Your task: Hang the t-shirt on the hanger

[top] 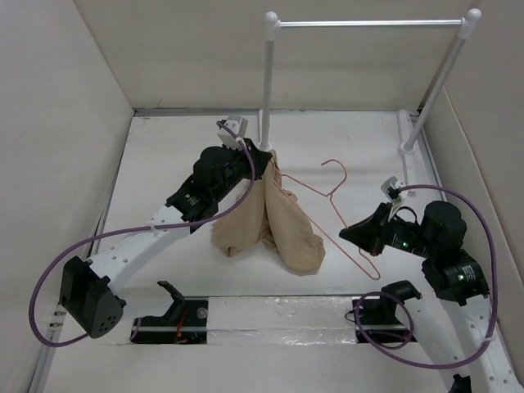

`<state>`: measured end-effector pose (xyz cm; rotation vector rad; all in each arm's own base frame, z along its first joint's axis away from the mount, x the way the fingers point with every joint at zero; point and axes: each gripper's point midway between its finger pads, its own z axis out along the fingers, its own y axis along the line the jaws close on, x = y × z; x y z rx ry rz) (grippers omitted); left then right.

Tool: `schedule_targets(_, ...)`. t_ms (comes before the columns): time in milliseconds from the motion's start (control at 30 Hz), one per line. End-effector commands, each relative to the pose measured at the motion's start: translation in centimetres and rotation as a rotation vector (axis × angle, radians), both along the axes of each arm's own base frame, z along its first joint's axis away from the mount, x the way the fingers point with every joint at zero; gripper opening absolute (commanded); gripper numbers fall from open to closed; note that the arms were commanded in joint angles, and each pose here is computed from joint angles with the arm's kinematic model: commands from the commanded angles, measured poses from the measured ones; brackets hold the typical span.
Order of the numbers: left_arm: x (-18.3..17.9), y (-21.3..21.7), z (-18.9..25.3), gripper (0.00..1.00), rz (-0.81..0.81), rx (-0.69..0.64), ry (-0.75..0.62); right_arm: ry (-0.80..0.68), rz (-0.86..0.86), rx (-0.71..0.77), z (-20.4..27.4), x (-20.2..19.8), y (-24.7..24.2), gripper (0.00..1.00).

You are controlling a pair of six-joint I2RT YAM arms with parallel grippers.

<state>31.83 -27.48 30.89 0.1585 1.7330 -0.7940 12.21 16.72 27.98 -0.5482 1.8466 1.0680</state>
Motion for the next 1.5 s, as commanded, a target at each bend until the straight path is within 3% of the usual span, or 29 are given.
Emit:
schedule_targets(0, -0.7, -0.7, 3.0, 0.00, -0.040, -0.081, -0.072, -0.081, 0.079, 0.080, 2.6, 0.5, 1.4, 0.00)
schedule_targets(233, -2.9, -0.3, 6.9, 0.00, -0.065, -0.167, -0.135, -0.050, -0.007, 0.119, 2.3, 3.5, 2.7, 0.00)
schedule_targets(467, -4.9, 2.0, 8.7, 0.00, -0.039, -0.247, -0.152, -0.205, -0.188, 0.220, 7.6, 6.6, 3.6, 0.00)
schedule_targets(733, -7.8, 1.0, 11.7, 0.00, -0.194, -0.313, -0.218, -0.282, -0.248, 0.274, 10.0, 9.7, 10.3, 0.00)
schedule_targets(1000, -9.1, 1.3, 12.5, 0.00, -0.234, -0.302, -0.233, -0.346, -0.240, 0.363, 11.1, 13.3, 14.3, 0.00)
schedule_targets(1233, -9.3, 2.3, 11.2, 0.00, -0.199, -0.277, -0.203, -0.525, -0.313, 0.525, 16.0, 13.1, 11.8, 0.00)
schedule_targets(1467, -8.7, 1.8, 10.0, 0.01, -0.198, -0.225, -0.169, -0.546, -0.342, 0.535, 14.9, 12.8, 11.1, 0.00)
